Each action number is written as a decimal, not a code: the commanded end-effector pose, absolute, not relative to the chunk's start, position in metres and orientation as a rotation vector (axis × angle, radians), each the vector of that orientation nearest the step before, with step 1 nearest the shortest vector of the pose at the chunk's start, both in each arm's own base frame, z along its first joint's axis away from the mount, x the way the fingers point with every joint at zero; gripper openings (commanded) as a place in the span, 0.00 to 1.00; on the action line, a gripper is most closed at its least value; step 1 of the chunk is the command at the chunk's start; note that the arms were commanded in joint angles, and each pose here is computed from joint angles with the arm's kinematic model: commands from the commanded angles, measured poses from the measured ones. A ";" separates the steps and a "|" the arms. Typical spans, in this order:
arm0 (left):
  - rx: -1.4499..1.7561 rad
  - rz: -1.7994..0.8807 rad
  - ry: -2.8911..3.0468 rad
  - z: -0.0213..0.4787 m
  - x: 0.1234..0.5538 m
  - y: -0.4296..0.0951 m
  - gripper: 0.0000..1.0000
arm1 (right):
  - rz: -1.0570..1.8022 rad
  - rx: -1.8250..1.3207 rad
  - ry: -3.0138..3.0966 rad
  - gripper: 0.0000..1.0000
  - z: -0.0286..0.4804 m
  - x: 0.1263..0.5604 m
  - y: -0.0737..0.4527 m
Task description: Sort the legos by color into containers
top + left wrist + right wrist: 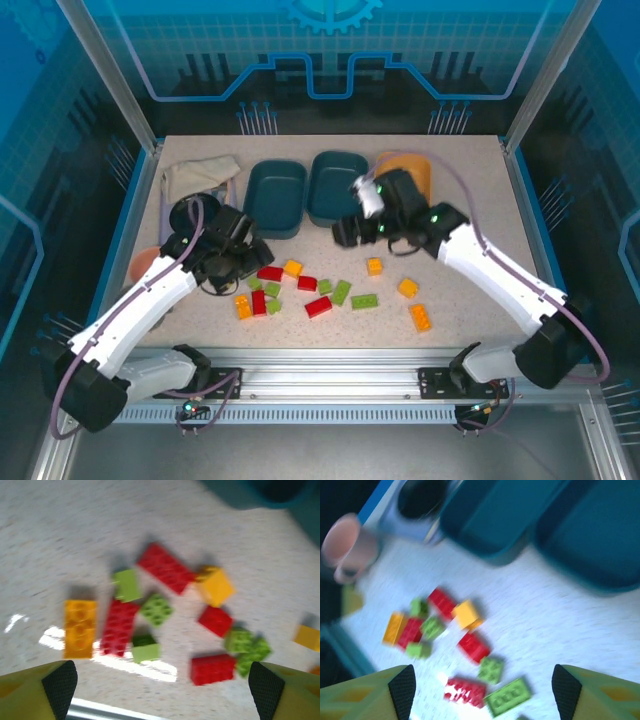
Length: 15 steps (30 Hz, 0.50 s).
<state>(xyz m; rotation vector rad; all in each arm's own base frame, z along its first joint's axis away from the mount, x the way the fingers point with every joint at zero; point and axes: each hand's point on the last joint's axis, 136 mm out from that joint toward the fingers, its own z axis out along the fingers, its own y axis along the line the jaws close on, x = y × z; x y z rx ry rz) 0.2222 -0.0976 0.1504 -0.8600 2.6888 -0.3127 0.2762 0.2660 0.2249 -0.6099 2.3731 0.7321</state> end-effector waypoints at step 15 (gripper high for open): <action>-0.919 -0.277 2.962 0.058 0.198 -0.075 0.76 | 0.958 -0.984 2.205 0.82 0.177 0.193 0.349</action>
